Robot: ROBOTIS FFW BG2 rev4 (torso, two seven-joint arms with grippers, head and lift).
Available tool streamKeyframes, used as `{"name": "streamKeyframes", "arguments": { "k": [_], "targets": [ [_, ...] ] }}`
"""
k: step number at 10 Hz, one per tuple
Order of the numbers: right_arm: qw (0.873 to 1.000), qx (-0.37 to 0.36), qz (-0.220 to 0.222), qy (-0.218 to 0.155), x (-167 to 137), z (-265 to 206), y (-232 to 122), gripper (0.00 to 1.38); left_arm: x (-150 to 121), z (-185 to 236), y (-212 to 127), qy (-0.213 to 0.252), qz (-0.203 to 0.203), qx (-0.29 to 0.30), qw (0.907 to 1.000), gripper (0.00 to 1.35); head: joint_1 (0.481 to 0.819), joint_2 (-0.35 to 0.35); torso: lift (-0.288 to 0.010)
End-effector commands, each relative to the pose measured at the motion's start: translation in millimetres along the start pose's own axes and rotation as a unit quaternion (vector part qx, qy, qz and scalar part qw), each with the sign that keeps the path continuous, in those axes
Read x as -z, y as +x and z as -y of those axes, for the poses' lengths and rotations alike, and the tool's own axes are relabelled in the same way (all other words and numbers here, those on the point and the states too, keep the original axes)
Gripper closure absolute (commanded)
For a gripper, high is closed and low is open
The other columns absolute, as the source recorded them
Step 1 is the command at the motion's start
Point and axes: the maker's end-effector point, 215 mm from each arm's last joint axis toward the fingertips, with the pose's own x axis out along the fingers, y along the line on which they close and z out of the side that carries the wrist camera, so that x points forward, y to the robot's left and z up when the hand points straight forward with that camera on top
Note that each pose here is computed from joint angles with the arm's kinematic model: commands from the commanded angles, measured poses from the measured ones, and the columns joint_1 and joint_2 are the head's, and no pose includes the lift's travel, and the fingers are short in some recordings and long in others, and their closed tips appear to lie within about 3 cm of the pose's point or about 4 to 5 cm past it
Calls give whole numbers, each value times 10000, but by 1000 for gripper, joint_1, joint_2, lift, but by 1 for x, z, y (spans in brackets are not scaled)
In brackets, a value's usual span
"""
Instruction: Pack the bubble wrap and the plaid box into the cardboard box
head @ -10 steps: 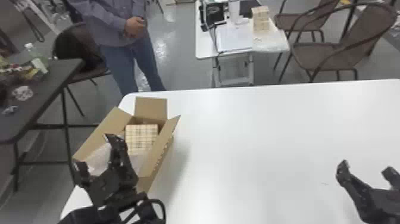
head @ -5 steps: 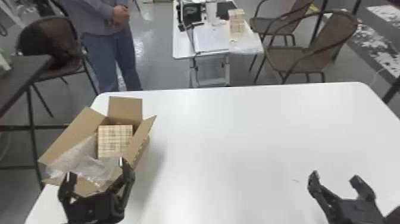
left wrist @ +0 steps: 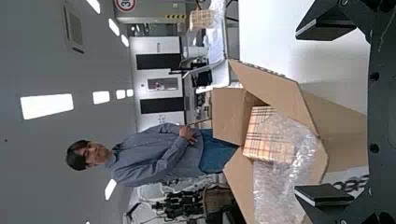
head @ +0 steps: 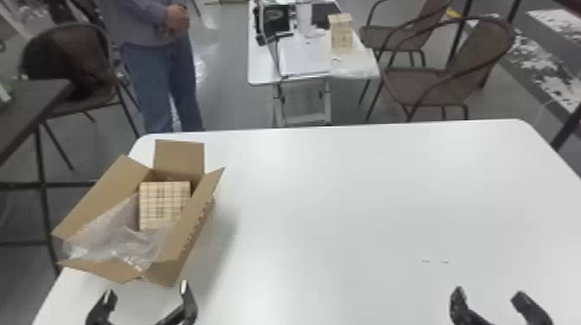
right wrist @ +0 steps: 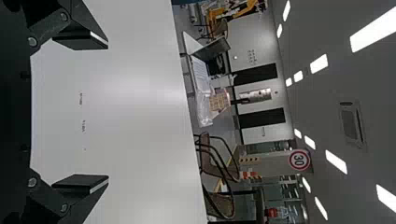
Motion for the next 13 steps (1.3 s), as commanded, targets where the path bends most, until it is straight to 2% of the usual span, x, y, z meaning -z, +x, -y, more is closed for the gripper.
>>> {"name": "streamKeyframes", "arguments": {
  "k": [1,3,13],
  "targets": [
    [9996,-23,-254,-133,13,-4,-20,268,13,-6,-15,-156,-219,-208,9994,137,695,113,-102],
    [9991,-23,-275,-307,10,-5,-20,268,23,-10,-23,-217,-376,-334,9985,137,695,138,-102],
    [9993,0,-232,-288,9,-7,-15,268,18,-5,-15,-284,-245,-265,9989,139,695,141,-102]
  ]
}}
